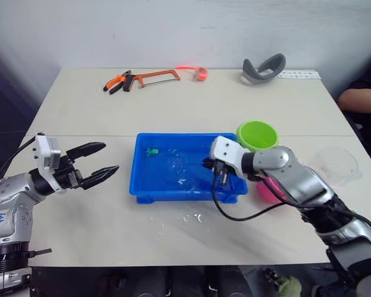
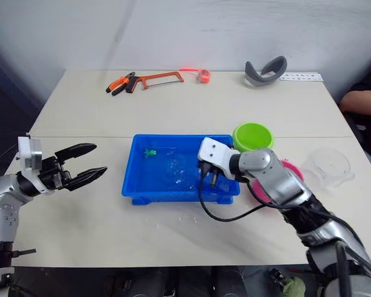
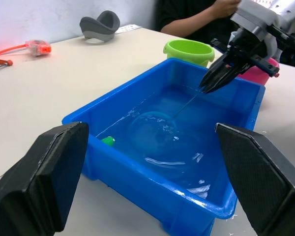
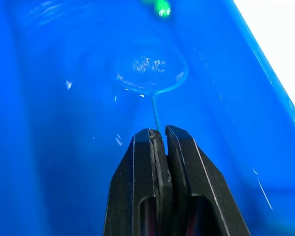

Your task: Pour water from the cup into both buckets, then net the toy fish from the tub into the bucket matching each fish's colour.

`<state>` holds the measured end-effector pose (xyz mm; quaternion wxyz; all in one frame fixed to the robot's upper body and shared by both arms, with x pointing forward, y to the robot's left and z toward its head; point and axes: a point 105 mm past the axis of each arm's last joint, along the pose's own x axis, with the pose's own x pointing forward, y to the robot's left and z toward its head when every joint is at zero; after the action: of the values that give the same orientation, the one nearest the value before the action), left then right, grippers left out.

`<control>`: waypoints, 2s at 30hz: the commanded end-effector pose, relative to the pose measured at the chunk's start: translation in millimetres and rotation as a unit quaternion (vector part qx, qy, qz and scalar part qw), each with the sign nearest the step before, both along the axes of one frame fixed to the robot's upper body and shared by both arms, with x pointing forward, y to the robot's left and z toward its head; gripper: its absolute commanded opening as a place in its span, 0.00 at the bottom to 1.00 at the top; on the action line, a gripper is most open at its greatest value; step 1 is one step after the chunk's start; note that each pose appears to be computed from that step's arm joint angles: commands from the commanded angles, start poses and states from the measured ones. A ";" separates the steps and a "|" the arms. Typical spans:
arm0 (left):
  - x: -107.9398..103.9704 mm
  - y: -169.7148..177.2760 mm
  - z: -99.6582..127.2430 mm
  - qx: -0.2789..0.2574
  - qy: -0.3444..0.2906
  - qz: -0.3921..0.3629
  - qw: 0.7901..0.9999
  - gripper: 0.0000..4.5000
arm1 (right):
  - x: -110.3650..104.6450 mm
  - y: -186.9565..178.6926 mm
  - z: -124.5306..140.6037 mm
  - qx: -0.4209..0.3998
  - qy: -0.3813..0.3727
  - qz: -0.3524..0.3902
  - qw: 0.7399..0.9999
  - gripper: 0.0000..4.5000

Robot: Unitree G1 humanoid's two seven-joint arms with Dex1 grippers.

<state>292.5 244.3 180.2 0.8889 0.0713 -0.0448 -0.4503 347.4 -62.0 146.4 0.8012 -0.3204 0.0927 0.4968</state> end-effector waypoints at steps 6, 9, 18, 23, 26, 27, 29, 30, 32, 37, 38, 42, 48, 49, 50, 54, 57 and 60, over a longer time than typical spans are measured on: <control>11.6 -7.4 14.5 0.044 0.015 -0.003 0.999 1.00 | 18.2 22.1 2.8 0.042 0.004 -0.023 0.999 0.00; 16.2 -9.4 19.0 0.067 0.031 -0.004 0.997 1.00 | 19.5 30.5 6.8 0.064 -0.002 -0.021 0.998 0.00; 19.7 -9.6 24.8 0.092 0.055 -0.012 0.994 1.00 | 6.9 35.1 21.2 0.132 -0.027 0.007 0.991 0.00; 21.5 -6.7 21.8 0.093 0.060 -0.015 0.994 1.00 | -10.4 27.2 34.7 0.174 -0.049 0.043 0.983 0.00; 21.3 -5.9 19.7 0.096 0.064 -0.022 0.993 1.00 | -18.7 18.9 39.2 0.181 -0.062 0.053 0.980 0.00; 22.6 -8.8 22.5 0.089 0.057 -0.027 0.994 1.00 | -22.2 14.1 40.9 0.182 -0.066 0.055 0.980 0.00; 24.4 -15.9 28.8 0.069 0.044 -0.039 0.996 1.00 | -28.4 5.3 45.3 0.181 -0.076 0.057 0.979 0.00; 24.5 -20.7 30.7 0.061 0.040 -0.049 0.996 1.00 | -32.9 -0.9 48.6 0.179 -0.081 0.057 0.979 0.00; 25.5 -26.9 31.2 0.050 0.039 -0.057 0.996 1.00 | -39.7 -10.4 53.3 0.174 -0.089 0.058 0.979 0.00; 28.7 -49.9 34.0 0.010 0.038 -0.085 0.996 1.00 | -57.4 -47.0 69.4 0.153 -0.115 0.040 0.981 0.00; 29.0 -52.9 34.6 0.006 0.038 -0.089 0.995 1.00 | -59.9 -51.4 70.3 0.149 -0.116 0.036 0.981 0.00; 30.1 -72.4 42.1 -0.029 0.030 -0.116 0.992 1.00 | -70.9 -76.7 82.5 0.140 -0.134 0.002 0.981 0.00; 29.9 -101.5 49.5 -0.055 0.004 -0.156 0.986 1.00 | -74.3 -129.6 96.8 0.110 -0.168 -0.077 0.976 0.00; 30.2 -104.2 50.1 -0.058 0.003 -0.160 0.986 1.00 | -74.0 -136.4 98.3 0.109 -0.173 -0.086 0.975 0.00; 30.4 -107.1 50.5 -0.061 0.001 -0.164 0.985 1.00 | -72.7 -144.8 99.6 0.109 -0.177 -0.099 0.973 0.00; 32.0 -117.9 49.5 -0.070 0.001 -0.178 0.981 1.00 | -65.0 -175.8 97.6 0.070 -0.209 -0.135 0.966 0.00; 32.9 -123.6 47.9 -0.075 0.000 -0.187 0.980 1.00 | -58.3 -195.5 93.5 0.025 -0.242 -0.153 0.958 0.00; 33.6 -127.8 47.0 -0.079 -0.003 -0.193 0.978 1.00 | -51.4 -213.7 90.4 -0.033 -0.292 -0.168 0.941 0.00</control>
<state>327.7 118.1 217.0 0.7936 -0.0220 -0.0747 -0.6035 296.8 -268.6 227.2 0.8718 -0.4112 -0.0554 0.2605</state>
